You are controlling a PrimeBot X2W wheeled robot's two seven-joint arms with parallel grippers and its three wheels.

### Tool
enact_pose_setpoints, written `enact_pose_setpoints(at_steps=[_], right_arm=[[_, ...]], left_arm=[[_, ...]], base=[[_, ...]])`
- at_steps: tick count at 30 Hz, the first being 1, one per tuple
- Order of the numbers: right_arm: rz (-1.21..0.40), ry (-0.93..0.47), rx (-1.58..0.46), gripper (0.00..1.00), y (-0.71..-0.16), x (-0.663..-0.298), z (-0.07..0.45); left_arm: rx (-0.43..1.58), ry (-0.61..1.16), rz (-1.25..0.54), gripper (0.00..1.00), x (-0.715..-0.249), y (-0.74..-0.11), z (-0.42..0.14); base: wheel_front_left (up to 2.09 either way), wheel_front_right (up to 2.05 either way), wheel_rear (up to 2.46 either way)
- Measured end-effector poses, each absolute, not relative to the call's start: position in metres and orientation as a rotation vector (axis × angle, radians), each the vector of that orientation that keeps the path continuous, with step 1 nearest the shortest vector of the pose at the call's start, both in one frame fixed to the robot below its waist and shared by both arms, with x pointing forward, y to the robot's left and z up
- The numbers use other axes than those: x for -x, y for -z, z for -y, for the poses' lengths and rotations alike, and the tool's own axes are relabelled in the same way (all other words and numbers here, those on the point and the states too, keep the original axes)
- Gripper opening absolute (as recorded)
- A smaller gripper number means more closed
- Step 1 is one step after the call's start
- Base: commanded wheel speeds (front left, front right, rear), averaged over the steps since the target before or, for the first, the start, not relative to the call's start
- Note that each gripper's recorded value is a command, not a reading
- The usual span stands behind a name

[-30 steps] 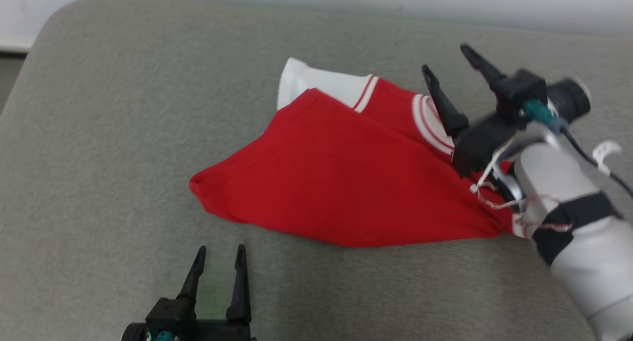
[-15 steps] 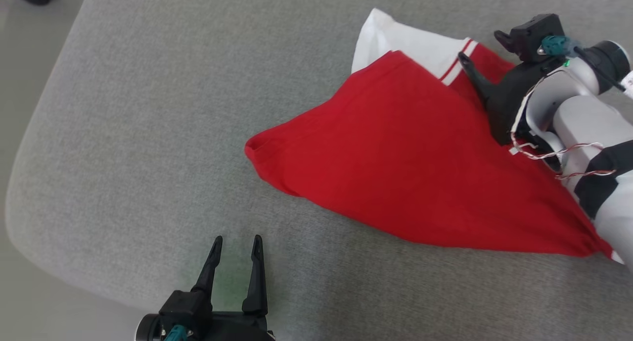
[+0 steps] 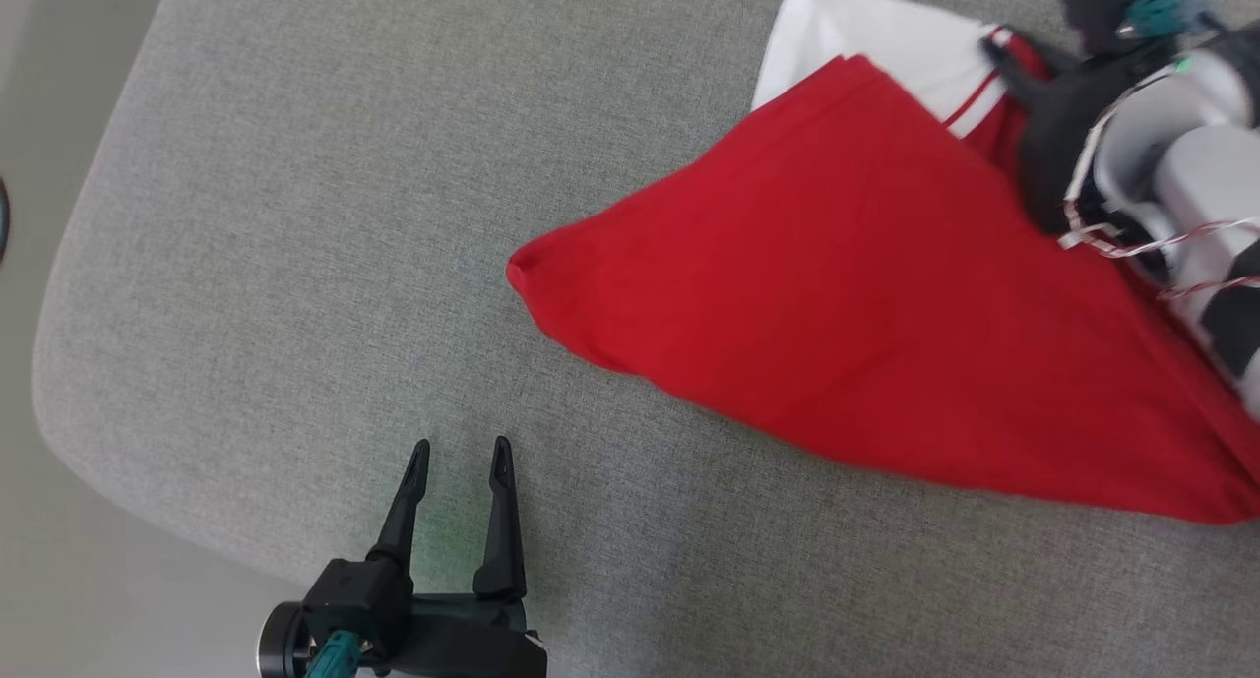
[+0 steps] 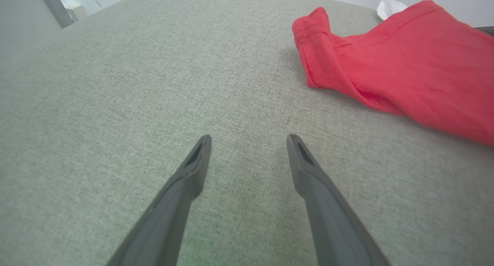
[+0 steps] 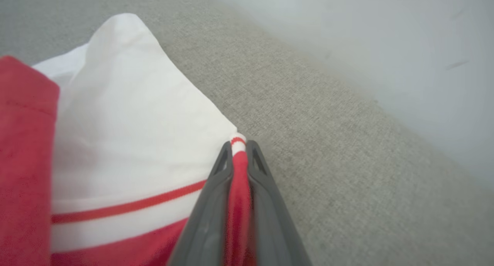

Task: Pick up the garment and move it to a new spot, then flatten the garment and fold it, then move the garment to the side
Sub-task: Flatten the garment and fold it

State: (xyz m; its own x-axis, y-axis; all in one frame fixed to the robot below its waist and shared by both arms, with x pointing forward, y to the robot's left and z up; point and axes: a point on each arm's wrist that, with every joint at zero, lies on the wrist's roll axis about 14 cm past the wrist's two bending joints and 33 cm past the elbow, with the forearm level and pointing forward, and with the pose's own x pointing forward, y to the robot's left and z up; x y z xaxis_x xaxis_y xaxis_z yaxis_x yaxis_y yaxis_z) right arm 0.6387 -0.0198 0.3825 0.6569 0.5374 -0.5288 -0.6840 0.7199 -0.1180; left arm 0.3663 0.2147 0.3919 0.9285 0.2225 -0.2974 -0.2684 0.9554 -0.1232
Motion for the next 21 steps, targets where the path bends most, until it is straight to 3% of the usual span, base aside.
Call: enact_pose_setpoints(at_steps=[9, 19, 20, 21], right_arm=[[-0.348, -0.35, 0.329, 0.0, -0.416, -0.701, 0.139], [-0.36, -0.081, 0.288, 0.0, -0.419, -0.68, 0.261], [-0.356, -0.063, 0.281, 0.16, -0.419, -0.677, 0.268], [-0.348, -0.049, 0.268, 0.94, -0.42, -0.674, 0.273]], left_arm=[[0.165, -0.254, -0.299, 1.0, -0.368, -0.387, -0.215], [0.153, -0.215, -0.295, 1.0, -0.375, -0.385, -0.207], [0.15, -0.208, -0.291, 1.0, -0.377, -0.386, -0.206], [0.151, -0.201, -0.287, 1.0, -0.38, -0.387, -0.205]], base=[[0.0, 0.0, 0.0], [0.0, 0.0, 0.0], [0.0, 0.0, 0.0], [0.0, 0.0, 0.0]])
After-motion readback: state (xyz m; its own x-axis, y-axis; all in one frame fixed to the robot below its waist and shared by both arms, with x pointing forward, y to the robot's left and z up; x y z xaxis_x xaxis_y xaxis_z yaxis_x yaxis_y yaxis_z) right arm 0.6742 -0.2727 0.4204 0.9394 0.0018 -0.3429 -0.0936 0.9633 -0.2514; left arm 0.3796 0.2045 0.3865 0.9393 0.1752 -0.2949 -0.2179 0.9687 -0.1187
